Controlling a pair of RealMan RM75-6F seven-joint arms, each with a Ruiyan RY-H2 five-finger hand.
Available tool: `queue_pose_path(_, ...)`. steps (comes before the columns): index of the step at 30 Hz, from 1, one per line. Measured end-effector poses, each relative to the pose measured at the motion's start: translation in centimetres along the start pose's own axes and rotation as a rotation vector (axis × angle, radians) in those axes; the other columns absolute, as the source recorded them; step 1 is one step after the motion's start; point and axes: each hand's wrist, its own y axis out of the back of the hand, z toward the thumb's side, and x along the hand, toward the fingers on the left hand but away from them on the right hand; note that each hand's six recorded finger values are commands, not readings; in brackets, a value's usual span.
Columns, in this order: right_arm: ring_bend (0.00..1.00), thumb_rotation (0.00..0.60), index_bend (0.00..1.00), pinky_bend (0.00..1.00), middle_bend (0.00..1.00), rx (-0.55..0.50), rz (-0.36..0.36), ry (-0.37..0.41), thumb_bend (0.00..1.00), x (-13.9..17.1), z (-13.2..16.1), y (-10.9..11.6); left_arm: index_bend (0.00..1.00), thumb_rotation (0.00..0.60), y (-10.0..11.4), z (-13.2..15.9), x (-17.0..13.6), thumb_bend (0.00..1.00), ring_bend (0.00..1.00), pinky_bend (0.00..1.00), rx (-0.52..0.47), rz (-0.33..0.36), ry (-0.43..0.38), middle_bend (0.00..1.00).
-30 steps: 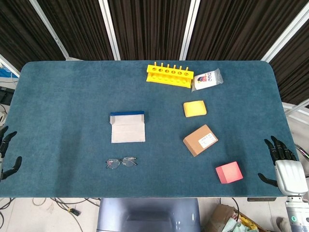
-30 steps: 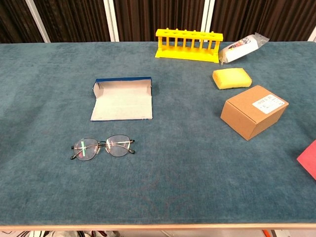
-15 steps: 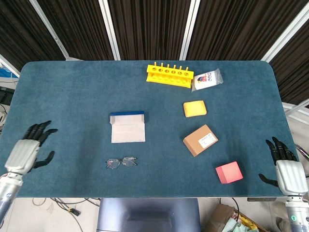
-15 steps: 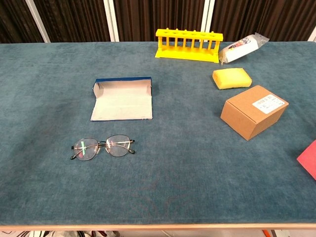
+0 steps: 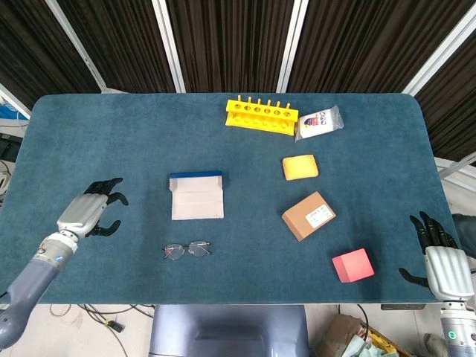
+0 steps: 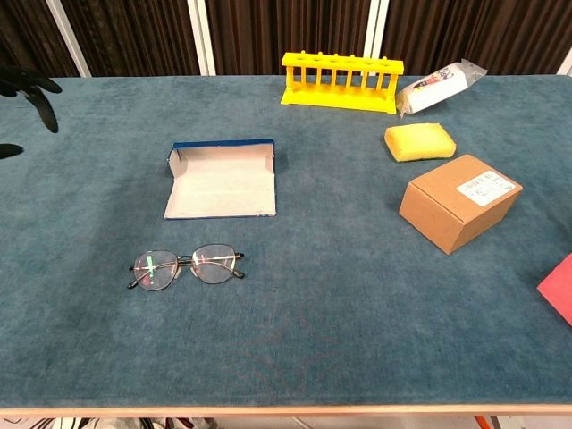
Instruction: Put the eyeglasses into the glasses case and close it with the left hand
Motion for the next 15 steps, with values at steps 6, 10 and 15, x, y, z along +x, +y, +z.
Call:
queue_pose_path(6,0.1,0.6,0.07,0.23,0.01,-0.007,0.0,-0.003,0.14,0.0,0.0,0.0,0.38,0.6,-1.4,1.8,1.4,0.32,0.0,0.01,-0.055,-0.044,0.037,0.03)
queue_pose_path(10,0.1,0.6,0.07,0.23,0.01,-0.006,0.002,-0.002,0.14,0.0,0.0,0.0,0.39,0.6,-2.9,3.7,2.2,0.32,0.0,0.01,-0.077,-0.083,0.041,0.04)
queue_pose_path(15,0.1,0.6,0.07,0.23,0.01,-0.007,0.004,-0.004,0.14,0.0,0.0,-0.1,0.39,0.6,-4.7,6.0,2.8,0.32,0.0,0.01,-0.103,-0.14,0.025,0.04)
